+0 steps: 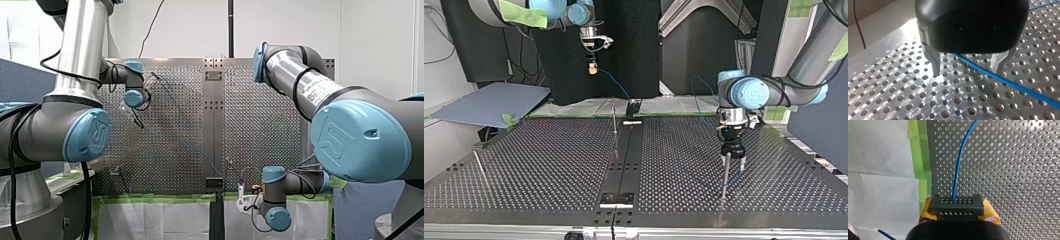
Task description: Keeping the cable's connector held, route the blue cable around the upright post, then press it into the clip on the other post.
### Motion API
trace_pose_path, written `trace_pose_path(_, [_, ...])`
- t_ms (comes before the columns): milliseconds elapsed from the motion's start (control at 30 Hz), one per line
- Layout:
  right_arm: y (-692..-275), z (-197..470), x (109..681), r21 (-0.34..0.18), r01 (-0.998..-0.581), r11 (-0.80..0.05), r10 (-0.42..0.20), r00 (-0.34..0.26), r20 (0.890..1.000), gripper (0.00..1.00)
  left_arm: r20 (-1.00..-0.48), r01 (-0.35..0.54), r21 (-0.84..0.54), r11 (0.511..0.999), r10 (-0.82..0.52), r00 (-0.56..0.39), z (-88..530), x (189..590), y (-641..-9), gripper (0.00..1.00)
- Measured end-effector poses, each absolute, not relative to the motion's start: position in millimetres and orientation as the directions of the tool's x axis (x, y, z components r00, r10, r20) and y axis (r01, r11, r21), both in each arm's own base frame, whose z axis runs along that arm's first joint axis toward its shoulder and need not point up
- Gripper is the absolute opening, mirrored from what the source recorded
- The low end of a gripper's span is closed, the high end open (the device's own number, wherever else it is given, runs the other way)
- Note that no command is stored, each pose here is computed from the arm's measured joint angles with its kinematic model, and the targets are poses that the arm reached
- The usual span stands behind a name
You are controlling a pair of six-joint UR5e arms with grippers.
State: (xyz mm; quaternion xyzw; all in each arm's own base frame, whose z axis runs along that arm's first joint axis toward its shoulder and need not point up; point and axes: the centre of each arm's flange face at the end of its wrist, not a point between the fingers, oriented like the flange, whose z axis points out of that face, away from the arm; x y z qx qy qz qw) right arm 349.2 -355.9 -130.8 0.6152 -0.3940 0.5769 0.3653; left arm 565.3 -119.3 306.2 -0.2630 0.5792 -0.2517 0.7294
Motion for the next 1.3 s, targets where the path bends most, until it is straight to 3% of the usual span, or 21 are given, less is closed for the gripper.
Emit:
trace_pose_path(767, [-356,-131,350,-0.004,-0.903,-0.431,-0.062,0.025,0.998,0.0,-0.529,0.184,-0.792,0.582,-0.805,0.269,290,566,-97,1.0])
trace_pose_path(1300, [-356,-131,350,-0.004,-0.902,-0.431,-0.063,0.025,0.998,0.0,-0.402,0.145,-0.887,0.438,-0.889,0.221,240,568,-90,1.0])
